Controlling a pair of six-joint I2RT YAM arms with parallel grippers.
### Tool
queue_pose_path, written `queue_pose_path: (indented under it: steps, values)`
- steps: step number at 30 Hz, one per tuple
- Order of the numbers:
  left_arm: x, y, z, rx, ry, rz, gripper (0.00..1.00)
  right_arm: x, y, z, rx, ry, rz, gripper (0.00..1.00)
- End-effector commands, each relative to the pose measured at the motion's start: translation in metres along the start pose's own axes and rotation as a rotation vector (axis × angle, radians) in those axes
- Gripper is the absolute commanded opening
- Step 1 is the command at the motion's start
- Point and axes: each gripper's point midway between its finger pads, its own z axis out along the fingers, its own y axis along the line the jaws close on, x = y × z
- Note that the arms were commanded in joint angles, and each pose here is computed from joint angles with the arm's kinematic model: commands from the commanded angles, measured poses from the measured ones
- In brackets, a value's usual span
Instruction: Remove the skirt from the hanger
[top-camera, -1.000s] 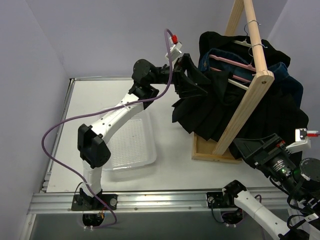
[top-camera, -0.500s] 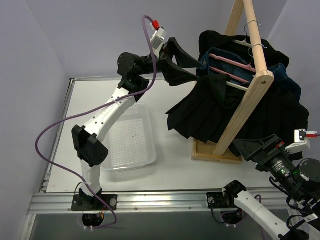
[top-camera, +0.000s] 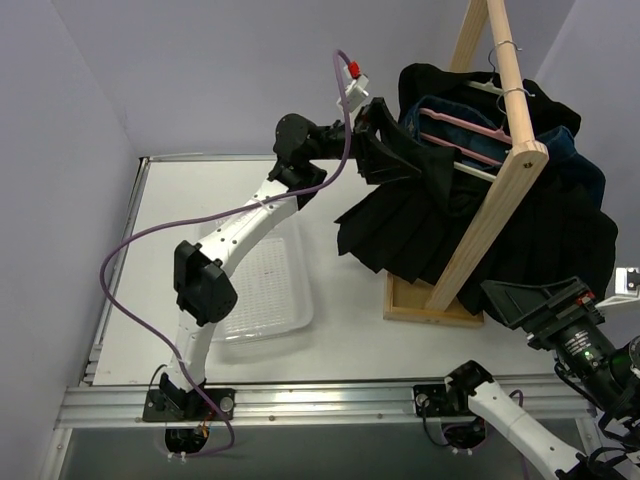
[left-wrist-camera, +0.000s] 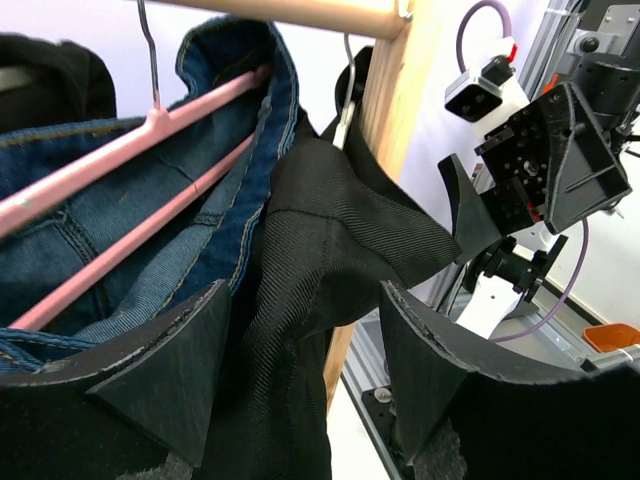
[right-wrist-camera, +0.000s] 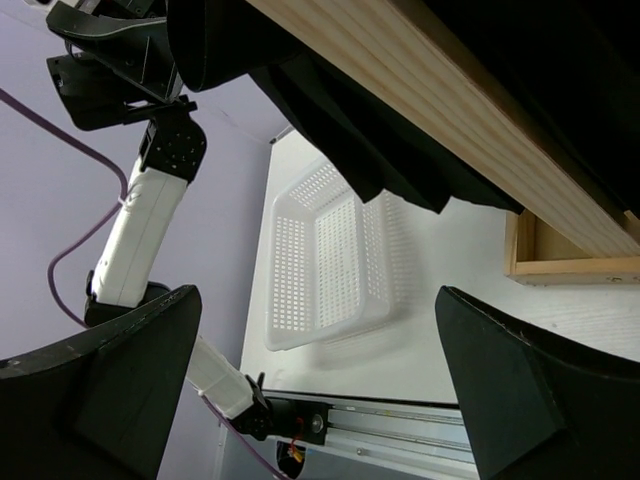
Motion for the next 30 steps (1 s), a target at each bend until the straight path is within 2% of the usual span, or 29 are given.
queue_pose_path:
  steps: [1, 9, 16, 19, 20, 21, 26, 30]
  values:
    - [-0.014, -0.017, 0.010, 0.030, -0.006, 0.068, 0.70, -0.002, 0.001, 0.007, 0.023, 0.002, -0.001, 0.99]
    - [-0.001, -0.022, 0.021, 0.018, 0.052, 0.064, 0.63, -0.002, 0.004, 0.009, 0.017, 0.000, -0.007, 0.99]
    - [0.007, -0.027, 0.028, 0.025, 0.072, 0.023, 0.45, -0.004, 0.005, 0.007, 0.009, -0.008, -0.008, 0.99]
    - [0.009, -0.025, 0.030, -0.017, 0.087, 0.000, 0.28, -0.007, 0.006, 0.004, 0.008, -0.016, -0.005, 0.99]
    - [0.012, -0.023, 0.030, -0.036, 0.102, -0.006, 0.12, -0.008, 0.006, 0.004, 0.011, -0.020, -0.007, 0.99]
    - [0.010, -0.025, 0.031, -0.048, 0.105, -0.007, 0.03, -0.010, 0.006, 0.003, 0.012, -0.025, -0.006, 0.99]
    - [-0.005, -0.025, 0.032, -0.129, 0.091, -0.033, 0.02, -0.013, 0.005, 0.000, 0.022, -0.041, -0.007, 0.99]
    - [-0.028, -0.040, 0.034, -0.118, 0.050, -0.014, 0.02, -0.014, 0.004, 0.000, 0.025, -0.042, -0.009, 0.99]
